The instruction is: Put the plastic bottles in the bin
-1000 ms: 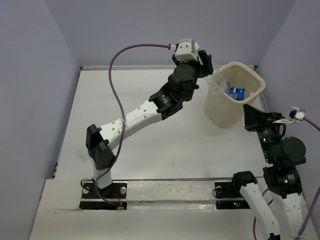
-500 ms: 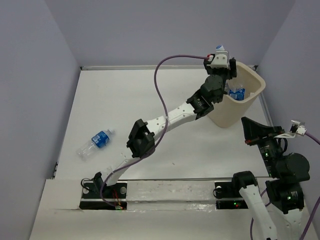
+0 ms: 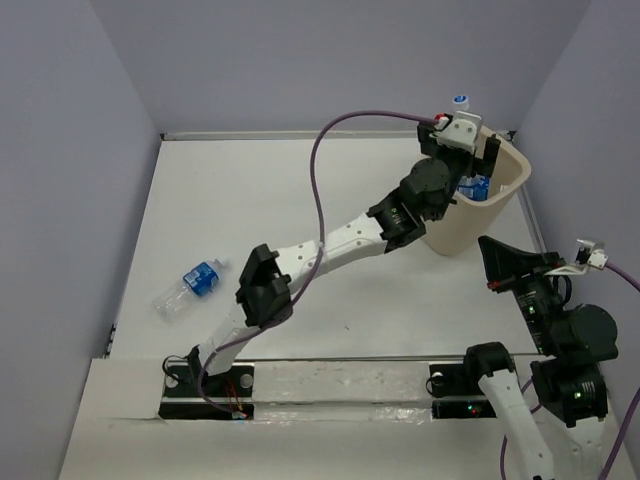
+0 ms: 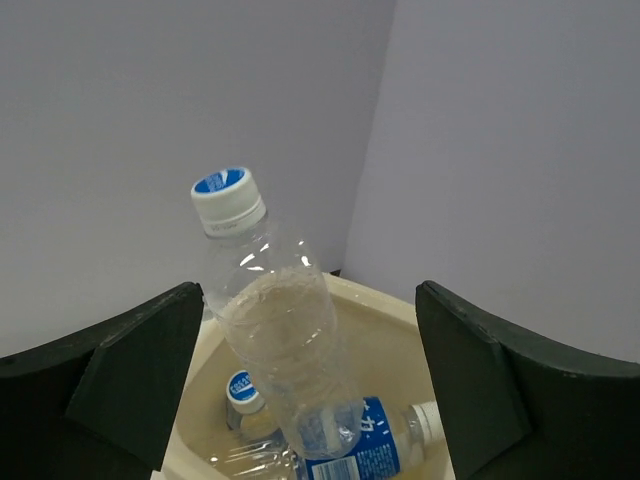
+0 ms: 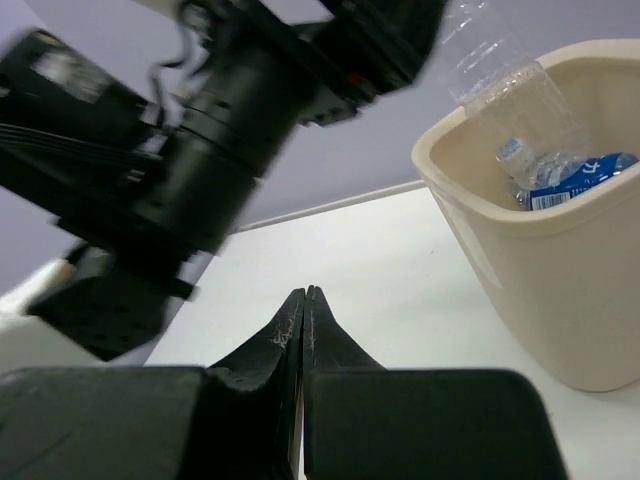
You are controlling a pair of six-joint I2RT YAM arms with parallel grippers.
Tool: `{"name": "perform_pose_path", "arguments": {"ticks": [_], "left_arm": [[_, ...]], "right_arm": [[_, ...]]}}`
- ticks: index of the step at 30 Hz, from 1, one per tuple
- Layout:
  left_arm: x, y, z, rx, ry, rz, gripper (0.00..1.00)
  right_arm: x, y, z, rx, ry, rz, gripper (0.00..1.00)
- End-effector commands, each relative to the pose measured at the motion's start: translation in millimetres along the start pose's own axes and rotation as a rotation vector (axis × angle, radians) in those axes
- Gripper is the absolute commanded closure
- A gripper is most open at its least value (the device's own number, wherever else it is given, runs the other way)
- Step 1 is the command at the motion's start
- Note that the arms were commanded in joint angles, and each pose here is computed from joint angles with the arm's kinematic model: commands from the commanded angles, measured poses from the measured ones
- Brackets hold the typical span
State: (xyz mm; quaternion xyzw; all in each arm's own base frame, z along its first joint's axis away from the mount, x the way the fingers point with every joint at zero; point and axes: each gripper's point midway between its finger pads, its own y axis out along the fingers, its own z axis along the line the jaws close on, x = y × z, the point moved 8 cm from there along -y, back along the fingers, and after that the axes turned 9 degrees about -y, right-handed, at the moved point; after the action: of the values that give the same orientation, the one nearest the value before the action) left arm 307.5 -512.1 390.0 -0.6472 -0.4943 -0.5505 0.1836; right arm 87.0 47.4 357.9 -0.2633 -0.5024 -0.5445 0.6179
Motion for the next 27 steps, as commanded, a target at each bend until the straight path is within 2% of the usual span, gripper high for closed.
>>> {"name": "perform_pose_path", "arguments": {"ticks": [1,3,4,6,7,9,13,15,17,18,20,21,23,24,27], "left_arm": [[166,-39,-2,-0.082,-0.162,-0.194,0.01],[193,-55,2,-0.119,-0.17,-0.194,0.01],[185,-60,6,-0.113,-0.158,-0.144,0.01],[200,-72,12,-0.109,-0.155,-0.125,0.01],[190,-76,16,-0.101,-0.129,-0.072,0.01],[195,-86,24,-0.078,-0.121,-0.052,0.01],[173,-101,43,-0.004,-0.092,0.027,0.01],[175,-110,48,0.011,-0.14,0.033,0.01],[164,-118,58,0.049,-0.161,0.05,0.01],[150,-120,64,0.077,-0.156,0.075,0.01],[141,-112,85,0.141,-0.173,0.084,0.01],[129,-105,91,0.141,-0.211,0.121,0.01],[114,-90,111,0.152,-0.195,0.174,0.01],[100,-75,133,0.185,-0.171,0.2,0.01],[88,-58,161,0.273,-0.172,0.242,0.01]], "right_arm": [[3,4,4,0.038,-0.019,0.004,1.0],[4,7,5,0.047,-0.019,0.011,1.0],[7,7,7,0.059,-0.022,0.002,1.0],[9,9,8,0.062,-0.024,0.003,1.0],[10,11,8,0.065,-0.029,0.003,1.0],[13,13,9,0.066,-0.033,0.003,1.0],[11,27,3,0.038,-0.067,0.035,1.0],[9,43,-2,0.017,-0.118,0.086,1.0],[5,62,-13,-0.052,-0.177,0.159,1.0],[14,66,-13,-0.074,-0.19,0.148,1.0],[16,75,-12,-0.064,-0.186,0.167,1.0],[13,81,-11,-0.048,-0.178,0.187,1.0],[11,86,-5,0.024,-0.166,0.19,0.96],[7,93,-6,0.034,-0.162,0.215,0.91],[12,110,1,0.125,-0.194,0.262,0.83]]}}
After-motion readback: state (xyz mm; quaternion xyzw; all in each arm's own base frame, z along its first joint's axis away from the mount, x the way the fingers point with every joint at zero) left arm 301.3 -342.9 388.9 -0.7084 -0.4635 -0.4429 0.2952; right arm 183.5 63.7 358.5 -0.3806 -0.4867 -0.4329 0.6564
